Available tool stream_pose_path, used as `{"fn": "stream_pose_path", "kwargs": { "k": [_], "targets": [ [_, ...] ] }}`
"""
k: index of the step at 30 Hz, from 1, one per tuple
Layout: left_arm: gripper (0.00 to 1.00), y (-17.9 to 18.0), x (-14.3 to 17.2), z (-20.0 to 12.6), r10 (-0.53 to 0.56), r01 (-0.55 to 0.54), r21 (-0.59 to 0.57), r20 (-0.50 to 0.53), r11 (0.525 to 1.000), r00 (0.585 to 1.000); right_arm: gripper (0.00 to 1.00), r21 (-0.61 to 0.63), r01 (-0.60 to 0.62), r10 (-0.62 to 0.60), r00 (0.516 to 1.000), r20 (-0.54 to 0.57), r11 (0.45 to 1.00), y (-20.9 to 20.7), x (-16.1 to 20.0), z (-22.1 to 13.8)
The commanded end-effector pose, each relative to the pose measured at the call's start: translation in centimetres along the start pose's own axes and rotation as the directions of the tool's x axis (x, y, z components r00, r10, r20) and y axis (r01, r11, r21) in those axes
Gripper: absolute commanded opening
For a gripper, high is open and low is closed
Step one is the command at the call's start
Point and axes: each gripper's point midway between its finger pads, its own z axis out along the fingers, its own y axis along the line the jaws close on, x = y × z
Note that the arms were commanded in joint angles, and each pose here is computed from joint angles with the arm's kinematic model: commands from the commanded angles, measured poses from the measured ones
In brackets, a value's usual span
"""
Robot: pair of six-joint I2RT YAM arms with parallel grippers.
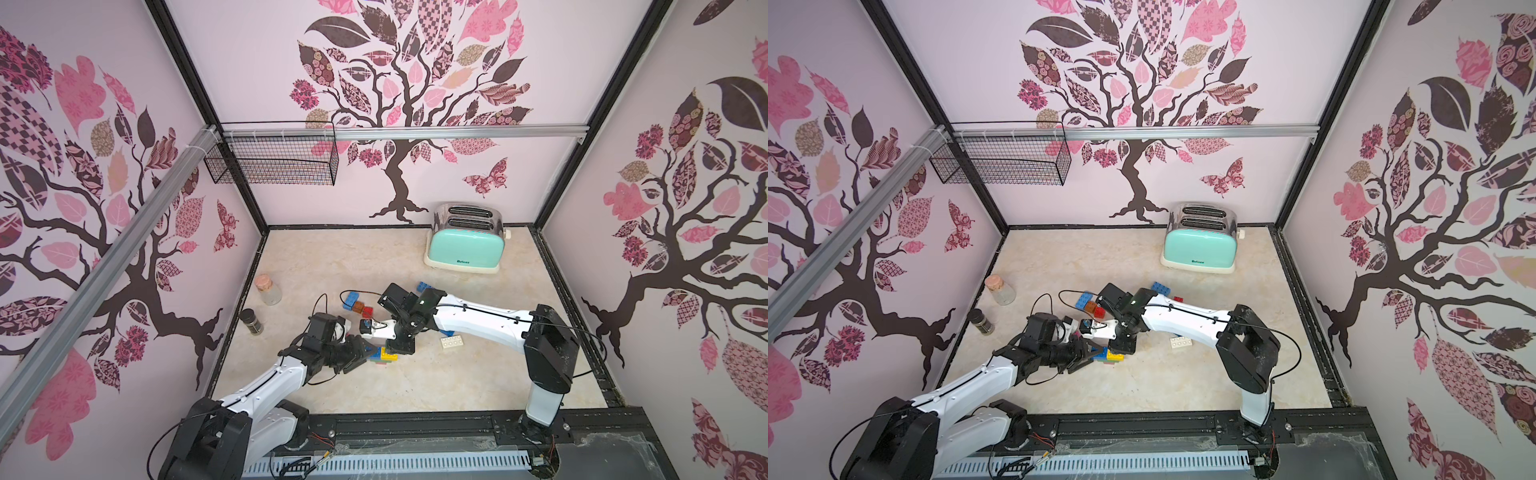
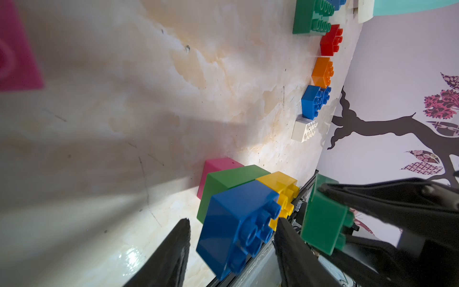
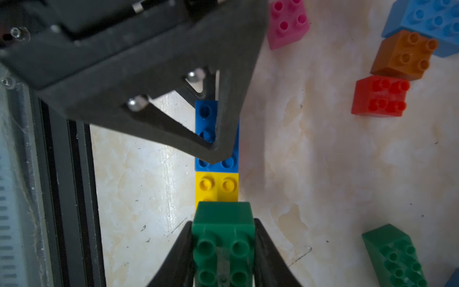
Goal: Assemble a heart with lego
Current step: Assemble the lego brick with the lego brick.
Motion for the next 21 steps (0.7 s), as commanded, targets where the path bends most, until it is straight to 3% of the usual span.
{"fn": "stream_pose_path", "kwargs": {
  "k": [1,21],
  "targets": [
    [0.57,0.2,0.0,0.1,0.014,-0.014,-0.002,0.009,1.0,1.0,0.32,-0.037,0.019,-0.019,1.0,-0.001,0.999,0.7,-0.7,-0.3],
    [0.5,2.0,0.5,0.5,0.004,-0.003,-0.076,0.011,0.997,1.0,0.32,-0.045,0.011,-0.013,0.999,-0.044,0.999,0.5,-0.6,1.0]
  ]
}}
